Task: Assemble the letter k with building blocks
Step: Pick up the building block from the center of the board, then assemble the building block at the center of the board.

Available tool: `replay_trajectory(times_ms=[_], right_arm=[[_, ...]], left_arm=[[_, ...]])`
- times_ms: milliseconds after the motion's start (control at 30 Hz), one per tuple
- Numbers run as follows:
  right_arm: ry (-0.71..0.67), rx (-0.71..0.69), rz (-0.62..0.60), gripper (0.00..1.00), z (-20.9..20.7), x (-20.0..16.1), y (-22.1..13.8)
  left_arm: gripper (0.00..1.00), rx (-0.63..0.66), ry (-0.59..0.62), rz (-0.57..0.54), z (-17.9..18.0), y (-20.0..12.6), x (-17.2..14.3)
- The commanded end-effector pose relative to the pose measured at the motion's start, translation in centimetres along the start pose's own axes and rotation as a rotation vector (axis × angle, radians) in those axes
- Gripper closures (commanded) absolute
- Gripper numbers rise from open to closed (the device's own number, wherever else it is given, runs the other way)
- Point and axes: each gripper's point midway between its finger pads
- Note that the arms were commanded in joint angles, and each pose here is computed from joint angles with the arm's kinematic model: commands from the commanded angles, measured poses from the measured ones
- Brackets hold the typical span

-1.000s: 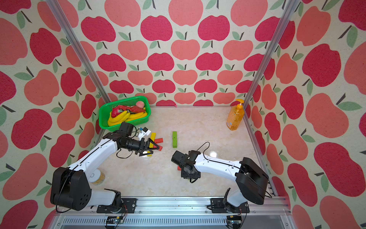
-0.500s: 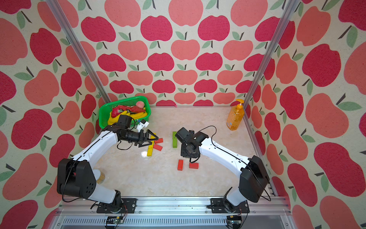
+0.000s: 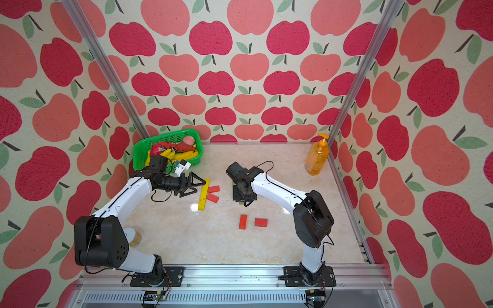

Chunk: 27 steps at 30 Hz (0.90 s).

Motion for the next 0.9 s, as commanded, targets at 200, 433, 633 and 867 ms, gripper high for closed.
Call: replay_trajectory(times_ms=[200,433,633,867], right_arm=[[-0.026,0.052,0.054,0.83,2.2,-0.8,1.9],[-0.027,0.042,0.072,0.82,2.4,-1.1,3.3],[-0.028,0.038,0.087,0.82,2.7,-1.3,4.1],[-0.028,0.03,0.116,0.82,2.6,-2.0,5.5]], left_arm=[[0.02,0.025,-0.021,-0.037,0.9,-0.9,0.4],[0.02,0.033,-0.032,-0.04,1.3,-1.0,0.5],[0.02,0.031,-0.047,-0.036,1.6,-0.9,0.5],[0.02,0.031,-0.051,-0.033,1.7,-0.8,0.4]])
Point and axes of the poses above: each gripper's point midway between its finger pads, its own y axis out along the fingers, its own z axis along the line the jaws close on, x = y × z, and after that the axes turned 8 degrees about y, right-handed
